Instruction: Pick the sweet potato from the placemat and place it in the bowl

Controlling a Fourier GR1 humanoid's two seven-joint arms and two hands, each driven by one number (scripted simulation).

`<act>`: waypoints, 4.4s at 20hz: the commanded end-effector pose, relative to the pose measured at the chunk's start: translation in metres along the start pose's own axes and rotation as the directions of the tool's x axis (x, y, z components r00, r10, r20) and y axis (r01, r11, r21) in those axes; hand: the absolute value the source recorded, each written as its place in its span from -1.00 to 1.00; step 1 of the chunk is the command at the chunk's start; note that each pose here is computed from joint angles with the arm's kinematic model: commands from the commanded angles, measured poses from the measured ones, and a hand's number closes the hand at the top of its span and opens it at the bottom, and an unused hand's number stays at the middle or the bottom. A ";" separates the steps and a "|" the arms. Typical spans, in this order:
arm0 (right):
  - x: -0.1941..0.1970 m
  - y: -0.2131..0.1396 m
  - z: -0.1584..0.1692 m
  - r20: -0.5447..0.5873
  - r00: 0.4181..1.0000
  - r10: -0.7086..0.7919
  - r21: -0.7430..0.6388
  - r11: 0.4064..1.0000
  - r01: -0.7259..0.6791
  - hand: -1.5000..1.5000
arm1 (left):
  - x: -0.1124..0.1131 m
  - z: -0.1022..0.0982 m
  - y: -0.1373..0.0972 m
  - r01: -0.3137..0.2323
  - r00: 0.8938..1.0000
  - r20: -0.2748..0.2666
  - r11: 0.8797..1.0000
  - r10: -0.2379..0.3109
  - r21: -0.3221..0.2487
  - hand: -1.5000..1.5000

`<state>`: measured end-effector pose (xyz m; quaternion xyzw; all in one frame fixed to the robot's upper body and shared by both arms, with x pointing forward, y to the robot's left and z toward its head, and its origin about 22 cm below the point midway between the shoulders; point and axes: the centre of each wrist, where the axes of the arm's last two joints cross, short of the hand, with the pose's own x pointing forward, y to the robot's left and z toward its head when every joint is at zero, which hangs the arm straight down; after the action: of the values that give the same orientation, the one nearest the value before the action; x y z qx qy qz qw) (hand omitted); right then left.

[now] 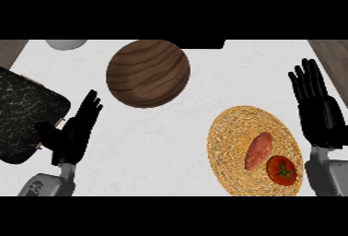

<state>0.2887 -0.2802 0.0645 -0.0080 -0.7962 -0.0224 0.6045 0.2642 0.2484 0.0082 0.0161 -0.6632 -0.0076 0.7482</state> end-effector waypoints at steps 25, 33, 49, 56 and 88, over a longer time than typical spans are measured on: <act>0.066 0.086 0.077 -0.214 0.600 0.771 -0.081 0.598 -0.797 -1.00 | 0.079 -0.014 0.094 0.062 0.942 0.310 0.975 -0.128 0.215 0.00; 0.118 0.091 0.092 -0.334 0.338 0.880 0.336 0.446 -0.830 -1.00 | 0.093 -0.020 0.084 0.051 0.941 0.320 0.982 -0.108 0.180 0.00; 0.120 0.065 0.083 -0.402 0.212 0.891 0.517 0.412 -0.750 -1.00 | 0.078 -0.023 0.084 0.057 0.936 0.332 0.981 -0.116 0.183 0.00; 0.079 0.077 0.072 -0.463 0.220 0.859 0.519 0.463 -0.718 -1.00 | 0.077 -0.032 0.069 0.057 0.941 0.318 0.982 -0.112 0.179 0.00; -0.018 0.041 0.058 -0.445 0.214 0.869 0.544 0.453 -0.707 -1.00 | 0.066 -0.018 0.084 0.060 0.939 0.323 0.982 -0.117 0.180 0.00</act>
<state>0.2293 -0.2330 0.0479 -0.3387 -0.3974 0.3835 0.7618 0.2947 0.3270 0.0829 0.1078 -0.7777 0.0144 0.6192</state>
